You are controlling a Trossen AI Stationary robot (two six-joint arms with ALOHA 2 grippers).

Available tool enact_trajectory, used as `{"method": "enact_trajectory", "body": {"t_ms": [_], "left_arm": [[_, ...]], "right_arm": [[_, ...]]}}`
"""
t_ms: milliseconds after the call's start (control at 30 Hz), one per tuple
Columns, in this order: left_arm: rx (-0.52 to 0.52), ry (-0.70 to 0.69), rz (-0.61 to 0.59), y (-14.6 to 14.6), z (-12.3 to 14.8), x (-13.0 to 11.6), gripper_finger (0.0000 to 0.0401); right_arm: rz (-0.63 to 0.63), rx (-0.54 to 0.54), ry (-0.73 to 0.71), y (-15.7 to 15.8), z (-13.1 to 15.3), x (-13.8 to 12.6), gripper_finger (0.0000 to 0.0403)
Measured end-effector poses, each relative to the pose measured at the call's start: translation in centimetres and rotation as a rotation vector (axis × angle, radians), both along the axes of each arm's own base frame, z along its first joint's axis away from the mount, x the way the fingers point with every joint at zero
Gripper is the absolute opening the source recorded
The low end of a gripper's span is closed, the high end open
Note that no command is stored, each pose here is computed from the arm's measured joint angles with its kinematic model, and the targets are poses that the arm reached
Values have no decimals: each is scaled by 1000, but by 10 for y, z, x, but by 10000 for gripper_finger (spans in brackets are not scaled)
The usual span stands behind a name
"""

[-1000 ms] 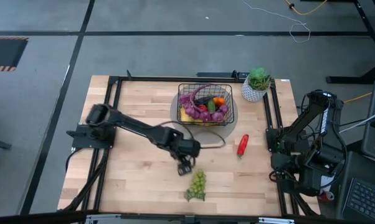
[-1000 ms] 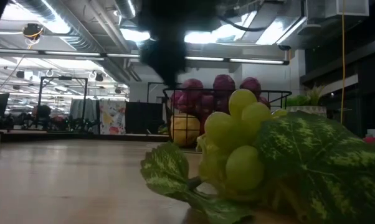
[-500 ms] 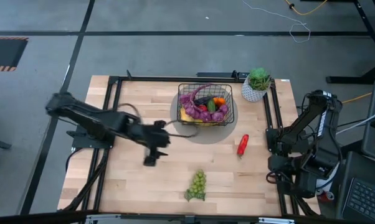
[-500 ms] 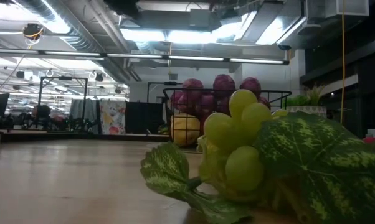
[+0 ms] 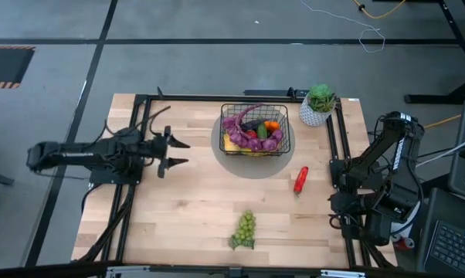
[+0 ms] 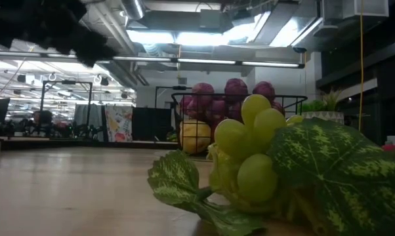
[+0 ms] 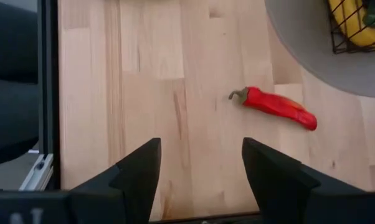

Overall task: Build produce basket
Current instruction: Put the green grapes into the black wire basket

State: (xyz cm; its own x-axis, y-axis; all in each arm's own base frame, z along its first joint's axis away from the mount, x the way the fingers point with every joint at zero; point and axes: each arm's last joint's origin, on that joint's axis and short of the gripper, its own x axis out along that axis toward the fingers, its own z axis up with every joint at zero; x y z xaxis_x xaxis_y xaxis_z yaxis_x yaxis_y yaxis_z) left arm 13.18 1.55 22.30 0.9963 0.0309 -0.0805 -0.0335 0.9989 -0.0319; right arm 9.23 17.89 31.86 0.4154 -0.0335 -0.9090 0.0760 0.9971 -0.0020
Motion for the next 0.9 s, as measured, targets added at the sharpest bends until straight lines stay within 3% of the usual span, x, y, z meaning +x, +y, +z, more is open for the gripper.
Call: {"method": "enact_trajectory", "body": {"t_ms": [267, 500, 900], "left_arm": [[-96, -86, -7, 1, -39, -25, 238], [-125, -64, 60, 2, -58, -29, 238], [-205, -42, 29, -1, -60, -28, 238]], "right_arm": [[-5, -33, -90, 0, 1, 3, 227], [-61, -152, -291, -9, 5, 19, 227], [-217, -132, -145, -36, 3, 54, 227]]}}
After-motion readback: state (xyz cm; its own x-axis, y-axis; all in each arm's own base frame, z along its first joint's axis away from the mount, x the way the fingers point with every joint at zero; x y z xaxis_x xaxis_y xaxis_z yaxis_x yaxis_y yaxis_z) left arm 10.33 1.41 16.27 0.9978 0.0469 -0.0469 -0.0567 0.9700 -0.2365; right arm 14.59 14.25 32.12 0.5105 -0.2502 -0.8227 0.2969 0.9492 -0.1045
